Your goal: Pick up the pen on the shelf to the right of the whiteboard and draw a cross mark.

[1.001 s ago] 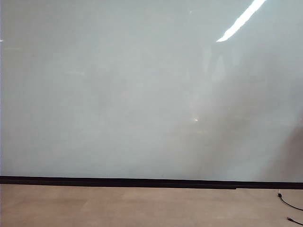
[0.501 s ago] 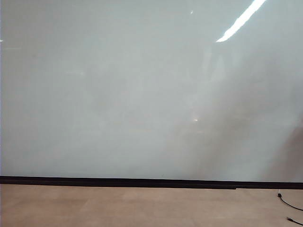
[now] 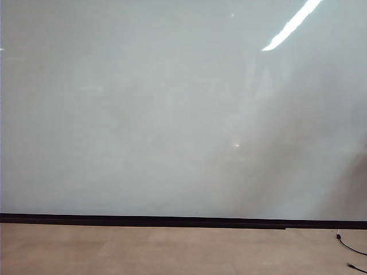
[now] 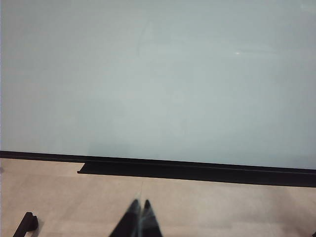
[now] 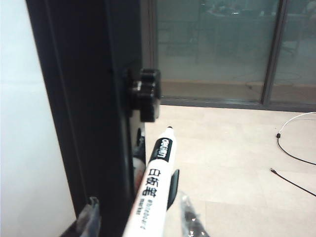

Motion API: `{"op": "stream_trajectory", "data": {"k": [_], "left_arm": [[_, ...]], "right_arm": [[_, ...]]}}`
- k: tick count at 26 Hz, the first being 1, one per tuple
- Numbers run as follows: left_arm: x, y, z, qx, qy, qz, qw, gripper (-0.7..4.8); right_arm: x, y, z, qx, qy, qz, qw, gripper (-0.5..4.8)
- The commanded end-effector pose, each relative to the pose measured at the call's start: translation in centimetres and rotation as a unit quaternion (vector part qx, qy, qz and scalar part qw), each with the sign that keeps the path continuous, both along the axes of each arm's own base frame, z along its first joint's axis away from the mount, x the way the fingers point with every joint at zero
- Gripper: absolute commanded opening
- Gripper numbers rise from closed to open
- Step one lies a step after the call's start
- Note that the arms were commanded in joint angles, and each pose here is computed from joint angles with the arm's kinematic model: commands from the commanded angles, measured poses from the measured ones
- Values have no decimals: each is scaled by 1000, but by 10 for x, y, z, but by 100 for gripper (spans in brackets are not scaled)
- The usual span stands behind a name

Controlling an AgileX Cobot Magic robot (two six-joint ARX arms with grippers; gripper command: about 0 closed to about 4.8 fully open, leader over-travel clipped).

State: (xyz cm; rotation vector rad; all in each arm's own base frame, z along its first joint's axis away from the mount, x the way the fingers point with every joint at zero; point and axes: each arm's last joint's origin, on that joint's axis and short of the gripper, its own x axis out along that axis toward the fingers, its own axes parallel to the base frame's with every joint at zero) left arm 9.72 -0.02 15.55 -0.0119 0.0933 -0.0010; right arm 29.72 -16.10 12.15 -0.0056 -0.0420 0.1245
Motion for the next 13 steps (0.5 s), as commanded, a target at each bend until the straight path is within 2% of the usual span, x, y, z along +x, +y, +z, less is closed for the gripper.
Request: {"op": "stream_trajectory", "data": {"k": [1, 13], "left_arm": [[0, 0, 1, 2, -3, -2, 1000, -4], [0, 0, 1, 2, -3, -2, 1000, -5]], "right_arm": [[0, 0, 3, -5, -10, 1, 1000, 210], [-1, -1, 7, -9, -16, 5, 1000, 210]]}}
